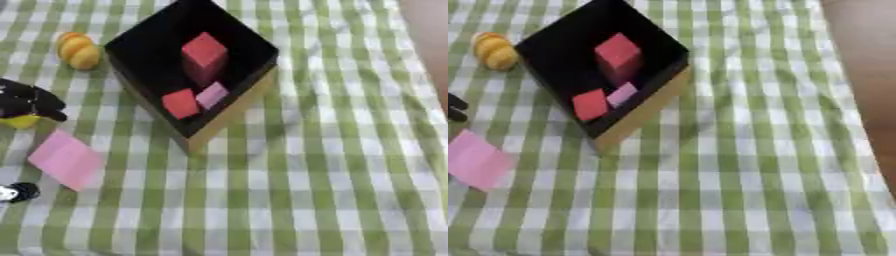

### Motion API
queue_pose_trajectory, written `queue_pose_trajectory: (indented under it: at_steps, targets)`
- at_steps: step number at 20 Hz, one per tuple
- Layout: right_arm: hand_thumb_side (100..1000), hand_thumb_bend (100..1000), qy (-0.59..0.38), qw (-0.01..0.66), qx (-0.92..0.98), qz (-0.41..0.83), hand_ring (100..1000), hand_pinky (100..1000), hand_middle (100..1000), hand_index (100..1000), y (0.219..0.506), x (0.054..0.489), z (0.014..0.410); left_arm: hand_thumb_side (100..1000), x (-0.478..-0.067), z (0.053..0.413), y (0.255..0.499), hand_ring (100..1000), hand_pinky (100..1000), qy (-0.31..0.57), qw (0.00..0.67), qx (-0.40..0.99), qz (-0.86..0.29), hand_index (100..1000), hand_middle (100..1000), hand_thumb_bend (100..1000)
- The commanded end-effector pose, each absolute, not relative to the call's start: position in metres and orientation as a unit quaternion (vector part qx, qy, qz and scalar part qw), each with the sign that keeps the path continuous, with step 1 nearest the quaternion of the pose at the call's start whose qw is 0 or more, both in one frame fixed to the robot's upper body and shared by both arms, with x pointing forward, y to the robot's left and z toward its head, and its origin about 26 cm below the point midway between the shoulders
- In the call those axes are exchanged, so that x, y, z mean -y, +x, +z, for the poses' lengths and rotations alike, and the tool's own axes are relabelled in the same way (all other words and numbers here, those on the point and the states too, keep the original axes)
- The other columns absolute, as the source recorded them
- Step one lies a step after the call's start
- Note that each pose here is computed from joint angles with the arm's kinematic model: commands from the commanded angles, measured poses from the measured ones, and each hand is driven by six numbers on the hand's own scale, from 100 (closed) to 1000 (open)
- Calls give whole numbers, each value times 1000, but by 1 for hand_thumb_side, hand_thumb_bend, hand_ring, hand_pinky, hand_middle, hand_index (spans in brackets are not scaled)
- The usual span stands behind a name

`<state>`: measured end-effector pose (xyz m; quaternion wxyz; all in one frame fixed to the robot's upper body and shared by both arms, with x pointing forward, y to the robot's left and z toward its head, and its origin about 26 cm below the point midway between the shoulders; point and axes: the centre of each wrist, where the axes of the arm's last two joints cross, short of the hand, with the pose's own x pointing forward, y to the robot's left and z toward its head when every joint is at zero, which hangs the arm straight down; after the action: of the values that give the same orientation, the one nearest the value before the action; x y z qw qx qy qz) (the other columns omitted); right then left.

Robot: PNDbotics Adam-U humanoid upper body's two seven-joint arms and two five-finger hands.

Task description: Pick up objects on the table and place them in the box.

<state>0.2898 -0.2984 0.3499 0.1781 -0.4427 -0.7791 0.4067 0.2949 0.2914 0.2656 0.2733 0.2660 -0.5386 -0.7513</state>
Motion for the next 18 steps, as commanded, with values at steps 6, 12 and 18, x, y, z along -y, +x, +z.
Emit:
queue_pose_trajectory:
  at_steps: [6, 12, 18]
  targets:
    - [400, 133, -449, 175, 781, 397, 722, 794, 645, 859, 285, 301, 355, 316, -284, 269, 294, 873, 920, 257, 290, 526, -757, 869, 861, 436]
    - [408, 125, -447, 180, 782, 395, 719, 793, 643, 858, 285, 301, 353, 278, -277, 268, 295, 871, 914, 248, 303, 515, -763, 863, 855, 393]
    - [415, 119, -445, 184, 783, 394, 716, 792, 639, 856, 286, 301, 351, 218, -278, 264, 301, 867, 910, 243, 320, 492, -772, 859, 843, 388]
